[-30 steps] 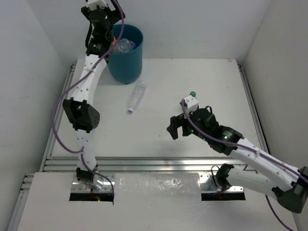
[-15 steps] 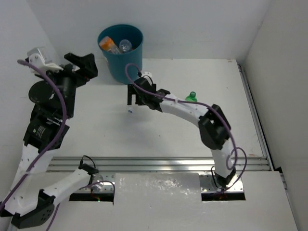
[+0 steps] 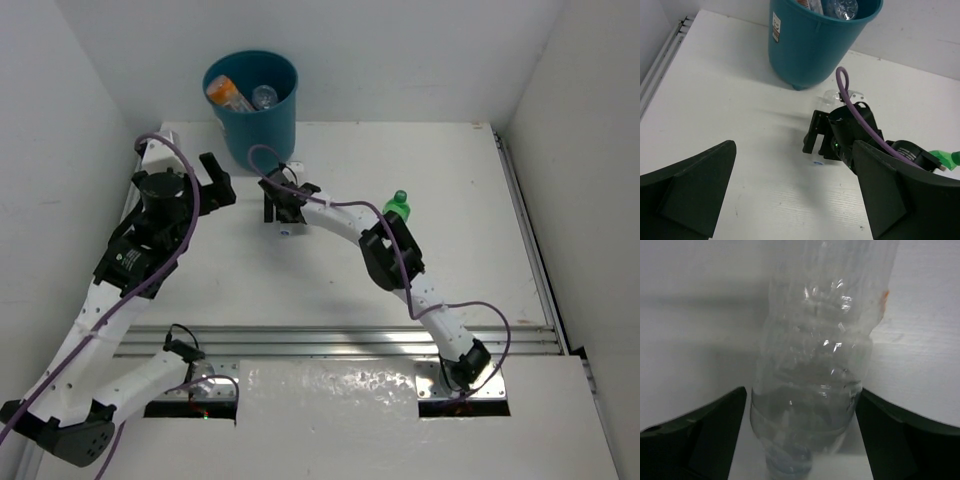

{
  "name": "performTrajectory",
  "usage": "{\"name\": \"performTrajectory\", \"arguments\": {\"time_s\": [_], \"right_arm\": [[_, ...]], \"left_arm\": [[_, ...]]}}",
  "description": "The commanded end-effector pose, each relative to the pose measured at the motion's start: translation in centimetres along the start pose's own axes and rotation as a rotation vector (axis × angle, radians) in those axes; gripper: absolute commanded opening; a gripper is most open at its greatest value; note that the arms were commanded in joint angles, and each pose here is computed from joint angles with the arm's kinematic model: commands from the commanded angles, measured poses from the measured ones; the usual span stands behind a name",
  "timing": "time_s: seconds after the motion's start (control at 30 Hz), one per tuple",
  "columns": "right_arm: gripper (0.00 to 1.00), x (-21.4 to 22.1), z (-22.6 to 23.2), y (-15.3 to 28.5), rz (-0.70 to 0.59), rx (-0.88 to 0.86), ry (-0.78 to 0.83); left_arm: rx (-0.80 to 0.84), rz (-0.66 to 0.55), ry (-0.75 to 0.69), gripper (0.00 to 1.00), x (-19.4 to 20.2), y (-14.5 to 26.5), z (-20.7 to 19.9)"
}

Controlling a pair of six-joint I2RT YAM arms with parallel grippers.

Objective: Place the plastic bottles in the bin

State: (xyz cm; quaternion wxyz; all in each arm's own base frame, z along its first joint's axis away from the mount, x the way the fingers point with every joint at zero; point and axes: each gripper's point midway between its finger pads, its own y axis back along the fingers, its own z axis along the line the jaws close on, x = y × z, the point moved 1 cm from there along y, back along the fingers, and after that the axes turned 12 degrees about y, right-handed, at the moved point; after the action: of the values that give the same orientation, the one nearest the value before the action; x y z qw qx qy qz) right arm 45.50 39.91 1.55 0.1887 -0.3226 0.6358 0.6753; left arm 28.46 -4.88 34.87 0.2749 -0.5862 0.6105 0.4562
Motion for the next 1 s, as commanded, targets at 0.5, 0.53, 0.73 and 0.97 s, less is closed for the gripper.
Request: {"name": "performTrajectory", "arguments": {"time_s": [0.5,0.53,0.73,0.97], "right_arm": [[0.14,3.1,-4.0,27.5,-0.535,-0.77,0.459],[0.09,5.1,-4.0,28.4,-0.524,-0.834,0.501],[0.08,6.3,-6.6,33.2,-0.653,-0.847,0.533],[0.09,6.7,-6.4,36.4,-0.702,-0.943,0.569]], "left_arm": [[0.882,0.454,0.143,1.0,10.9,5.3,-11.2],[0.921,0.533,0.155,1.0,12.6,5.4,-11.5],[1.098,0.59,0.228,1.0,12.9,7.3,-14.0],[1.313,0.641,0.263,1.0,12.3,10.7,-16.6]]}}
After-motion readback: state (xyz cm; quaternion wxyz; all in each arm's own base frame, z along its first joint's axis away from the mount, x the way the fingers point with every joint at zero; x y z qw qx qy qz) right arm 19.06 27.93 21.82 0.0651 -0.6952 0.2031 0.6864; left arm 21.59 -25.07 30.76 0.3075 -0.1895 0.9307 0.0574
